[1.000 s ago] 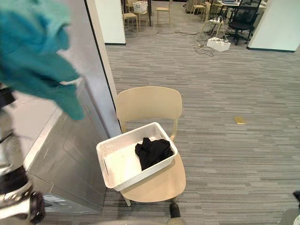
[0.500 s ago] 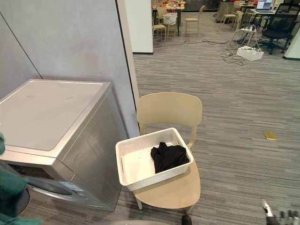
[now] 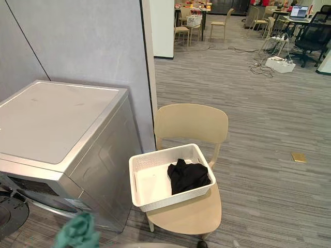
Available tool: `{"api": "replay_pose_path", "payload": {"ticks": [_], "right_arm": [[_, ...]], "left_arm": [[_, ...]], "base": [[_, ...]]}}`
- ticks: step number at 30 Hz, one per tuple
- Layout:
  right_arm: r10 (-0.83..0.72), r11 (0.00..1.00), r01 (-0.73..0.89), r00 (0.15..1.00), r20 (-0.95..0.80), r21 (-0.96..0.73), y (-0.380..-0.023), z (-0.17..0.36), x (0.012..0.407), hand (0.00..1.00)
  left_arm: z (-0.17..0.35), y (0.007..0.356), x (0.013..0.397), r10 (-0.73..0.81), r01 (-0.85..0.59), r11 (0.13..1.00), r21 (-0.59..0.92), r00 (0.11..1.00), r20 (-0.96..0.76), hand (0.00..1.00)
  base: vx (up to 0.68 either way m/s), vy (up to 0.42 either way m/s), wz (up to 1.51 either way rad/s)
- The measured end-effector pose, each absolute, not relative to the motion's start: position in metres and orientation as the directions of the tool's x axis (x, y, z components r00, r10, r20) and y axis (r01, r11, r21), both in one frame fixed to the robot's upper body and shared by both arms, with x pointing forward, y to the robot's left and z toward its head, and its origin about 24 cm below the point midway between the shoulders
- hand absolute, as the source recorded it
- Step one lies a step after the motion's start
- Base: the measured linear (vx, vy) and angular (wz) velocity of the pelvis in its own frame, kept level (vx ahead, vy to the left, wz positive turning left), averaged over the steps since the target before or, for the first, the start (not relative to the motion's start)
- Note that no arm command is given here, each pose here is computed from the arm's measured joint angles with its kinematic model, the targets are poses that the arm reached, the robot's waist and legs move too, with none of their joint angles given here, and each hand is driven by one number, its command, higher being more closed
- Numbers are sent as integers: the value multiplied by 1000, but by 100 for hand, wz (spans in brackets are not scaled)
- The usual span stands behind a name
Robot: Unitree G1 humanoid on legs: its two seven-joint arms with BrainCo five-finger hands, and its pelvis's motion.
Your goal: Pick up the laundry basket with both hands and put the clothes into the washing machine.
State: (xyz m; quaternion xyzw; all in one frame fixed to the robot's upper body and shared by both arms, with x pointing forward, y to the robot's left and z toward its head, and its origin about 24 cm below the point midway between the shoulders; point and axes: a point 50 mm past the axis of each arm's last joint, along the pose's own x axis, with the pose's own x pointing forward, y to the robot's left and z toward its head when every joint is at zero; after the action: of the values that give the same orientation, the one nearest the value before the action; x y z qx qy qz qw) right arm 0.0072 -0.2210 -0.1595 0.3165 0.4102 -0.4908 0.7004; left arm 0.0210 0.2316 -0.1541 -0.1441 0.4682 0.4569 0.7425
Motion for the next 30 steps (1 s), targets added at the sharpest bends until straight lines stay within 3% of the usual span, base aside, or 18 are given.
{"api": "replay_pose_path", "payload": {"ticks": [3,6,14,19,22,26,30], "right_arm": [[-351,376,927,130,-927,-12,-207,-167,0,0],[-348,410,912,136,-928,-20,-208,-168,1,0],[-337,608,794,239,-911,-17,-221,-165,28,0],[-322,693,721,281,-904,-22,-221,-164,42,0],[-340,714,700,338,-878,-7,-224,-160,68,0],[-356,713,699,431,-829,56,-223,-151,101,0],[-401,626,777,397,-825,69,-232,-150,94,0]], "left_arm": [[-163,217,14,456,-788,583,197,117,-882,100],[-165,212,20,436,-781,599,179,131,-890,100],[-165,196,59,389,-718,689,98,253,-886,100],[-159,202,74,414,-704,705,85,311,-856,100],[-155,202,88,415,-675,734,78,353,-839,100],[-157,204,80,425,-684,722,101,324,-845,100],[-158,205,75,435,-693,712,115,307,-846,100]], "base": [[-13,-6,-11],[5,-6,-20],[-17,-16,-4],[-81,-118,104],[-127,-221,156],[-102,-93,71],[-104,22,66]]}}
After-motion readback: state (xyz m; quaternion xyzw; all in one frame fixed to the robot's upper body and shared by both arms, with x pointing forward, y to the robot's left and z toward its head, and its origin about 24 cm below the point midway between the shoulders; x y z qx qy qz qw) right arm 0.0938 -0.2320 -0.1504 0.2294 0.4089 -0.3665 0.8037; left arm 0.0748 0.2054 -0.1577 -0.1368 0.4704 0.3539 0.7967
